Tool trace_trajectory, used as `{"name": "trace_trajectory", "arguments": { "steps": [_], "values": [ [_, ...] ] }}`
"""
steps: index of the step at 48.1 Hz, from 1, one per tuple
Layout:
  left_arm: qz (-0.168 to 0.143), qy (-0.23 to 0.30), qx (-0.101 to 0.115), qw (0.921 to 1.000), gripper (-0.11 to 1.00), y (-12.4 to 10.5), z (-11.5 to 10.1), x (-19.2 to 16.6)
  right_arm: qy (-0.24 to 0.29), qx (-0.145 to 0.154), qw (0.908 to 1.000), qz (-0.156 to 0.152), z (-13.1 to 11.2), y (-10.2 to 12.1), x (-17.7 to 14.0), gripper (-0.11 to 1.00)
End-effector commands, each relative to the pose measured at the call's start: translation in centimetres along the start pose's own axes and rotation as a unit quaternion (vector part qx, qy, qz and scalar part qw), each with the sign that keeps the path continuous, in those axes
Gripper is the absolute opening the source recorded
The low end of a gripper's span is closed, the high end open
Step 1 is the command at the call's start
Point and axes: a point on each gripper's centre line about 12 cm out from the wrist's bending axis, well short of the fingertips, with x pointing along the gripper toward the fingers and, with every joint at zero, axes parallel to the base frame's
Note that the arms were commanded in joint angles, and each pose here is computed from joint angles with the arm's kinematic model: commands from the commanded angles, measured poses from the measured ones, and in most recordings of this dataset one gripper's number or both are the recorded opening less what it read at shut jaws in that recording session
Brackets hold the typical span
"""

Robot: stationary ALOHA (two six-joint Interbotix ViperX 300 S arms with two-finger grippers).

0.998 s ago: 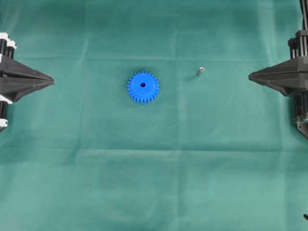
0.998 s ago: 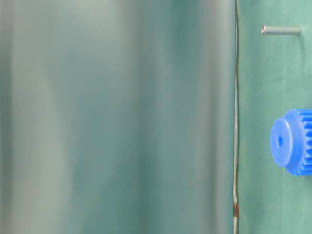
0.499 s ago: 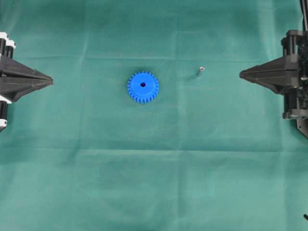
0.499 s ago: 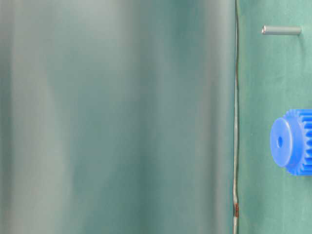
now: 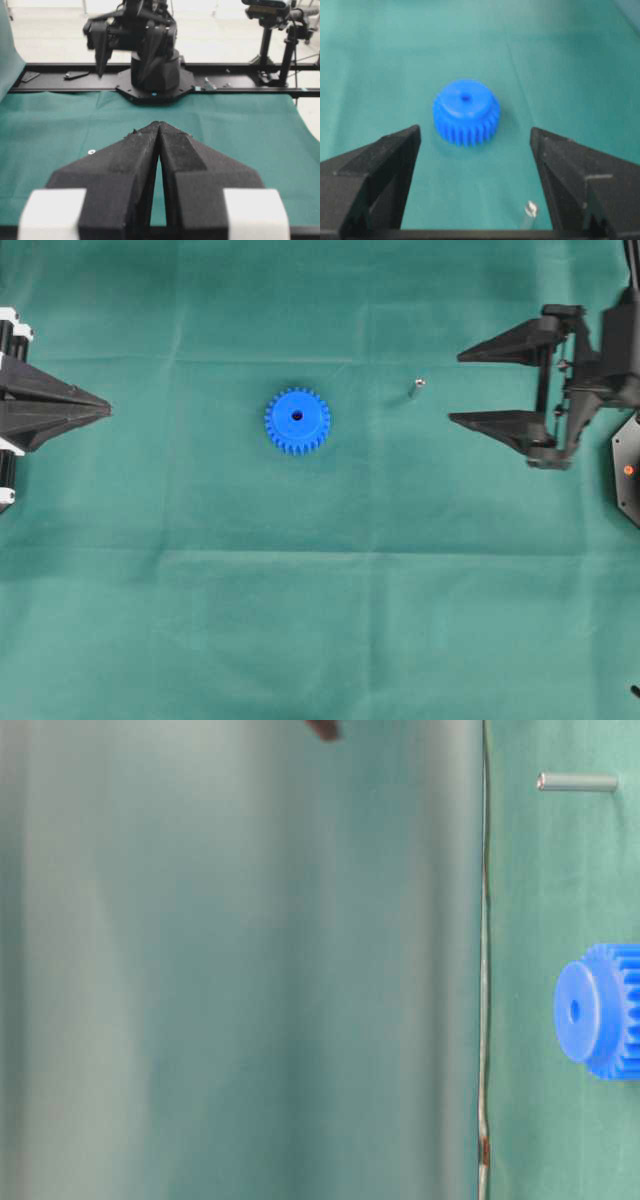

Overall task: Insert the shaft placed at a random location into the center hole of the medium gear at another random location.
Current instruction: 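Move the open right gripper left toward the silver shaft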

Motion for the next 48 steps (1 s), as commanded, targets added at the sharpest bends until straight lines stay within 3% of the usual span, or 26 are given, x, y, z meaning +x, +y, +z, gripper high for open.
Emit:
{"name": "trace_trajectory", "arguments": {
  "steps": [1,15,34,48],
  "values": [
    [-0.001,-0.009,0.002,1.0,0.0,0.0,0.8,0.3,-0.001,0.007,0.9999,-0.011,0.4,-0.6,1.2,0.87],
    [-0.001,-0.008,0.002,1.0,0.0,0.0,0.8,0.3,0.062,0.018,0.9973,-0.035,-3.2,-2.1,4.6,0.87],
    [-0.001,-0.004,0.001,1.0,0.0,0.0,0.6,0.4,0.109,0.031,0.9921,-0.054,-7.2,-3.3,6.9,0.87],
    [-0.001,-0.002,0.001,1.0,0.0,0.0,0.6,0.4,0.116,0.035,0.991,-0.058,-8.2,-3.4,7.4,0.84]
  ]
}}
